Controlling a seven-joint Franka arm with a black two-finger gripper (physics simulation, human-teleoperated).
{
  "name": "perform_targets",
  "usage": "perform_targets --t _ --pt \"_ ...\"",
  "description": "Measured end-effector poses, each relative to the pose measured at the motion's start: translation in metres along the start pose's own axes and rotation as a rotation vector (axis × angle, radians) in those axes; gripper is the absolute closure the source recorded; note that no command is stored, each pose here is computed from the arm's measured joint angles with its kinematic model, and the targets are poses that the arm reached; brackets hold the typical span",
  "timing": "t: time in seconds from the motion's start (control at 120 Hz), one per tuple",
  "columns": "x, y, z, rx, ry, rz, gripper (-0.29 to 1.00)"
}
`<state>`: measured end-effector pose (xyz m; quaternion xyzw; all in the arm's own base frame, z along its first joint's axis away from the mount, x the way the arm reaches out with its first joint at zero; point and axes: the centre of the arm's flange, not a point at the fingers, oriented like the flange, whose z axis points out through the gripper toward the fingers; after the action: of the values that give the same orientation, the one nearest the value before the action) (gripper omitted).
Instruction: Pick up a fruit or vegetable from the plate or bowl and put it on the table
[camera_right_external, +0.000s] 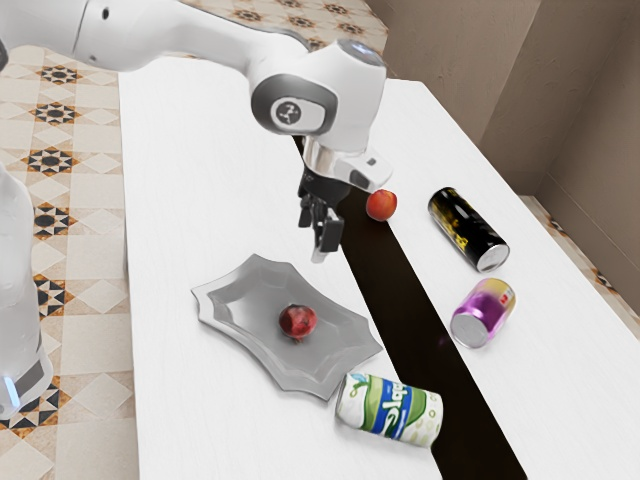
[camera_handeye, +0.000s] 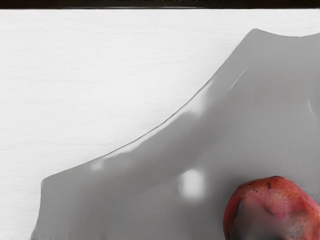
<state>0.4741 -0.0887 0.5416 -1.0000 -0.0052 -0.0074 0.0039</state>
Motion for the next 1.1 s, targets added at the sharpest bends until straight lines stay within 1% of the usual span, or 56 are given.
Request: perform_targets --t 0.108,0.308,0.517,0.608,0.692,0.833,1.1 --pt "0.002 0.007 0.001 0.001 -0.005 -0.03 0.02" --pt "-0.008 0.032 0.022 -0.014 -0.026 -0.054 0.02" --pt "-0.019 0.048 0.042 -0.051 -0.046 -0.097 0.02" --pt "-0.024 0.05 0.06 -0.069 -0.075 -0.127 0.02" --pt "-0.025 0.056 0.068 -0.078 -0.08 -0.137 0.02" --pt "-0.017 0.057 0.09 -0.093 -0.103 -0.167 0.02" --pt "-0.006 0.048 0.101 -0.107 -0.093 -0.22 0.02"
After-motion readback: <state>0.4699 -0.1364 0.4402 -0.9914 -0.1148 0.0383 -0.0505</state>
